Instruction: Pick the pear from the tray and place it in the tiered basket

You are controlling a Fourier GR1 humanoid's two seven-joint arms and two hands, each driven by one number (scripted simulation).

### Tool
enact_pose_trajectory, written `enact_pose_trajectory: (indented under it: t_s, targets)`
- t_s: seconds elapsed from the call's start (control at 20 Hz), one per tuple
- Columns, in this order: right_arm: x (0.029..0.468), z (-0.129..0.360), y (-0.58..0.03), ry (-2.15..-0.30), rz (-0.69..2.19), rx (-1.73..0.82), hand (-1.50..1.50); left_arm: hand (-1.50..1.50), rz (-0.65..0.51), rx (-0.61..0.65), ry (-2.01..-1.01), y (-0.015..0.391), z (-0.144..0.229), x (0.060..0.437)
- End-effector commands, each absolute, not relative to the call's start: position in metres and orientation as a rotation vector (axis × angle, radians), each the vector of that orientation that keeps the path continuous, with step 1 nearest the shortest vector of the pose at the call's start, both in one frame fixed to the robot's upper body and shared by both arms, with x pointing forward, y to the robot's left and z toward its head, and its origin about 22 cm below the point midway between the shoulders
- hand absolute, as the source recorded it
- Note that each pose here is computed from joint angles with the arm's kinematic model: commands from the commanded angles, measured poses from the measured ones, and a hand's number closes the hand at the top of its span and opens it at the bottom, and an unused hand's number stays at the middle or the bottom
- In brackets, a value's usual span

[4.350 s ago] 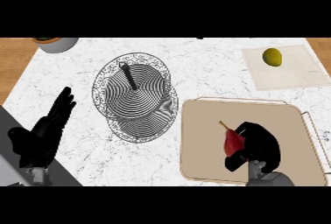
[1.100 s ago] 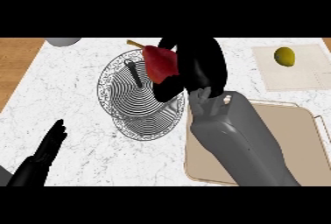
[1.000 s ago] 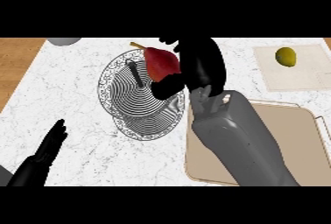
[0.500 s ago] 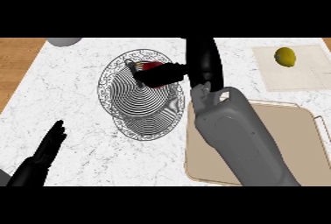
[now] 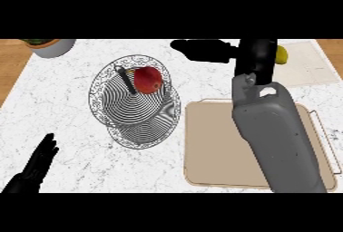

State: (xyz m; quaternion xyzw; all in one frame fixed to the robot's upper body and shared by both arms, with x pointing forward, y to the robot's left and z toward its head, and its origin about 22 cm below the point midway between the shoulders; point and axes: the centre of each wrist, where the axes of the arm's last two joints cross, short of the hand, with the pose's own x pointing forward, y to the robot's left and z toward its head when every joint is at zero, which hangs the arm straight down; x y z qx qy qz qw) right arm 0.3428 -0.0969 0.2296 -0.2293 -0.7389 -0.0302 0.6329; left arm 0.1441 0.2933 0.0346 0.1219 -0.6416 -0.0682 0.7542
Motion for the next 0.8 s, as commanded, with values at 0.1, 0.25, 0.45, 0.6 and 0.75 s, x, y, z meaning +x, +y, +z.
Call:
enact_pose_trajectory:
  t_s: [0.1, 0.25, 0.45, 0.6, 0.75]
  targets:
    - [0.334, 0.234, -0.168, -1.629, -0.235, -0.578, -1.5, 0.0, 0.026, 0.284, -1.272, 0.284, -0.01, 0.146]
    - [0.319, 0.243, -0.202, -1.636, -0.235, -0.572, -1.5, 0.0, 0.029, 0.293, -1.265, 0.287, -0.004, 0.147]
    - [0.294, 0.24, -0.242, -1.619, -0.222, -0.57, -1.5, 0.0, 0.051, 0.302, -1.276, 0.287, -0.001, 0.143]
    - [0.277, 0.242, -0.276, -1.621, -0.2, -0.553, -1.5, 0.0, 0.054, 0.305, -1.275, 0.29, 0.005, 0.14]
    - [0.262, 0.247, -0.297, -1.656, -0.168, -0.499, -1.5, 0.0, 0.048, 0.305, -1.267, 0.288, 0.002, 0.14]
